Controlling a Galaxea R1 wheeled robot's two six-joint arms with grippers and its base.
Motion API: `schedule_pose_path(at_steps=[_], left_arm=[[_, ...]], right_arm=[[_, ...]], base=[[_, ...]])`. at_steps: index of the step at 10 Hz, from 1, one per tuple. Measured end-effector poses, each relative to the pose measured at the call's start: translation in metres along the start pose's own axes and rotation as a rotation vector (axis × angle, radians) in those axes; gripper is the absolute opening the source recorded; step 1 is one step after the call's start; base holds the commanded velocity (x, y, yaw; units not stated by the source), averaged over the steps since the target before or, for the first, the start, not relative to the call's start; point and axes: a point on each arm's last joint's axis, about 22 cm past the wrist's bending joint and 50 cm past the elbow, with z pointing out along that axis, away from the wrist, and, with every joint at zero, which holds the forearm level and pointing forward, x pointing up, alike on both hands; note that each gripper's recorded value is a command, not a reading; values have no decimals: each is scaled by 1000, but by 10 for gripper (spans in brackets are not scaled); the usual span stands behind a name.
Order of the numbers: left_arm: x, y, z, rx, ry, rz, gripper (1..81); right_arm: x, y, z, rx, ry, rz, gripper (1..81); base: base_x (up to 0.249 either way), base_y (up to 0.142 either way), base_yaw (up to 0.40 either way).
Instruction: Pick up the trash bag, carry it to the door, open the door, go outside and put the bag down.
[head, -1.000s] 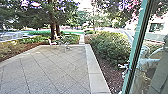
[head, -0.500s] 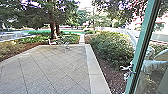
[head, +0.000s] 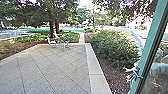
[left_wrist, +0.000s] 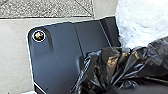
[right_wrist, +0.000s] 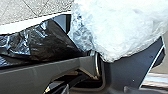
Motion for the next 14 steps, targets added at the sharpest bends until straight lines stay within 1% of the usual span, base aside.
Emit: schedule_pose_path(at_steps=[1,3,4,5,6,7,8,10,11,13,14], left_arm=[[4,0,0,0,2,1,10],[15,-1,0,0,18,3,10],[8,0,0,0,12,1,10],[-7,1,0,-1,-10,-3,10],[-1,0,0,-1,-6,-2,10],[9,0,0,-1,10,1,10],[11,0,0,0,15,2,10],[10,0,0,-1,11,2,10],[5,0,0,-1,2,0,10],[3,0,0,-1,5,0,10],[-9,1,0,-1,-10,-3,10]], right_arm=[[2,0,0,0,0,0,811],[16,-2,0,1,16,-5,811],[11,-1,0,1,11,-3,811],[-3,-2,0,2,-6,3,811],[2,-1,0,1,-3,-1,811],[10,-2,0,1,7,-8,811],[9,-2,0,1,8,-10,811],[10,-2,0,1,6,-12,811],[9,-2,0,1,5,-12,811],[7,-2,0,1,6,-13,811],[-6,-1,0,0,-10,-8,811]], base=[[122,0,0],[123,0,0],[123,0,0],[123,0,0],[123,0,0],[123,0,0],[123,0,0],[123,0,0],[123,0,0],[124,0,0],[124,0,0]])
